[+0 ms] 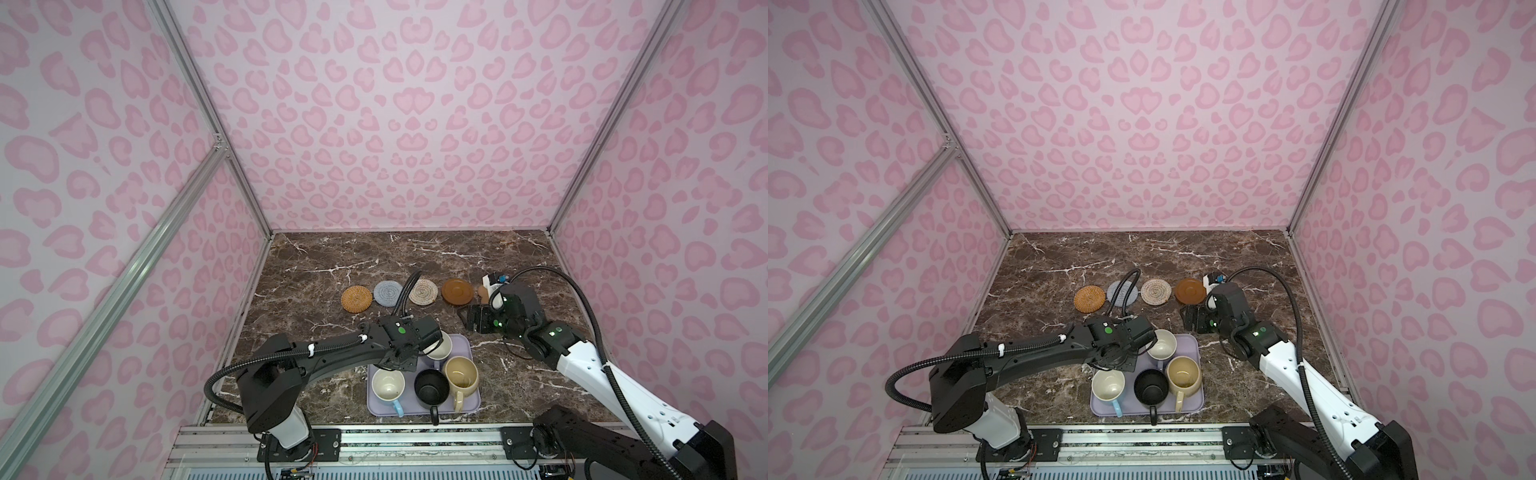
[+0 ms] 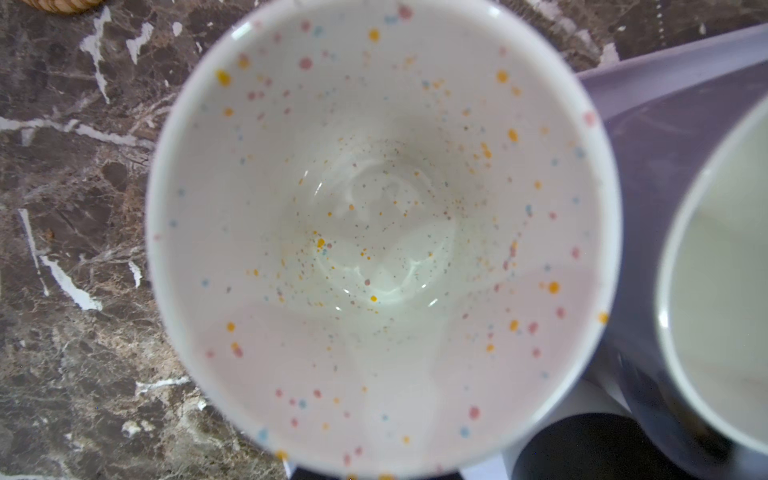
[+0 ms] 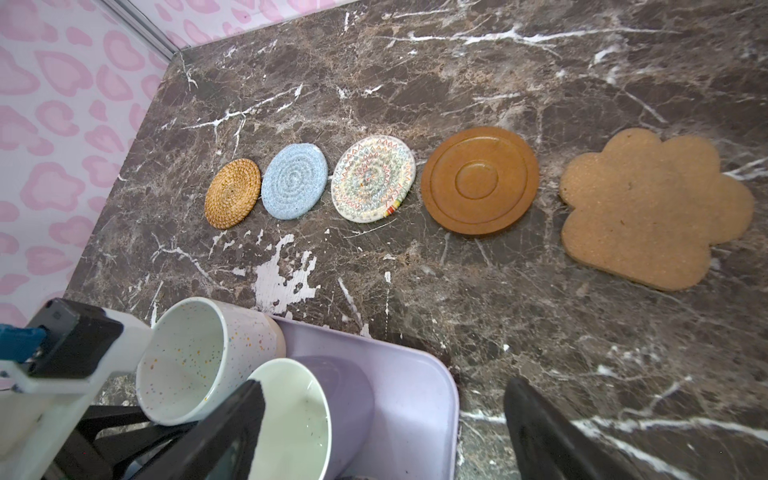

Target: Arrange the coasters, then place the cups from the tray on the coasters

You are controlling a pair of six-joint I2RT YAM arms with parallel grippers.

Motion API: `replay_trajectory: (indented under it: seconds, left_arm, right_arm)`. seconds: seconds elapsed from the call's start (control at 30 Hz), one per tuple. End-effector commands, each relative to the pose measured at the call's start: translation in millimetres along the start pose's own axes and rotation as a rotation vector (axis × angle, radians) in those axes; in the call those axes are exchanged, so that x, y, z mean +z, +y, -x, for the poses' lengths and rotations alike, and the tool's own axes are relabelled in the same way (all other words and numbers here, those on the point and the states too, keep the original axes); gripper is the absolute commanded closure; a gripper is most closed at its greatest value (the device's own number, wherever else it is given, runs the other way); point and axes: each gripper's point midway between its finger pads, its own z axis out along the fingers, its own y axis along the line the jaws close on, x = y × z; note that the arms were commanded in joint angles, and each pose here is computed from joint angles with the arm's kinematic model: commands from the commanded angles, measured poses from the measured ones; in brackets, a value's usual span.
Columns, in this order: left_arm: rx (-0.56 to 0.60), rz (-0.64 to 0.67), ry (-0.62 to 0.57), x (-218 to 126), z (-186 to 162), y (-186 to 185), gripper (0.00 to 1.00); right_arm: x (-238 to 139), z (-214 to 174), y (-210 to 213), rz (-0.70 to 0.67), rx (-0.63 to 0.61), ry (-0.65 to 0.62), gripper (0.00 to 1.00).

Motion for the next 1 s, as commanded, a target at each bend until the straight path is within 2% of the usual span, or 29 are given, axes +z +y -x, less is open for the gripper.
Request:
replay_trajectory:
  seconds: [0.0,0.2,0.5,0.73,0.83,0.97]
  left_arm:
    - [-0.032,-0.022,-0.072,-8,16,-4,0.97]
    - [-0.052,-0.039,-0.098,-18,18,0,0.97]
    - [-0.074,-0.061,-0.157,-40,23,12,0.97]
    - [-0.111,-0.111,-0.223,-68,40,27,0.97]
    - [-0.142,-0.107,-0.251,-76,51,41,0.97]
    - [-0.178,-0.101,-0.298,-87,70,58,0.97]
  right_arm:
    - [1,3,2,0.013,0.004,-0.016,0.08]
    - [-2,4,10,0.057,-0.009,-0.031,0.08]
    - [-16,10,64,0.273,-0.098,-0.112,0.05]
    - [-16,5,113,0.395,-0.18,-0.109,0.02]
    - [-12,5,129,0.394,-0.22,-0.118,0.02]
    - [1,18,135,0.368,-0.214,-0.161,0.01]
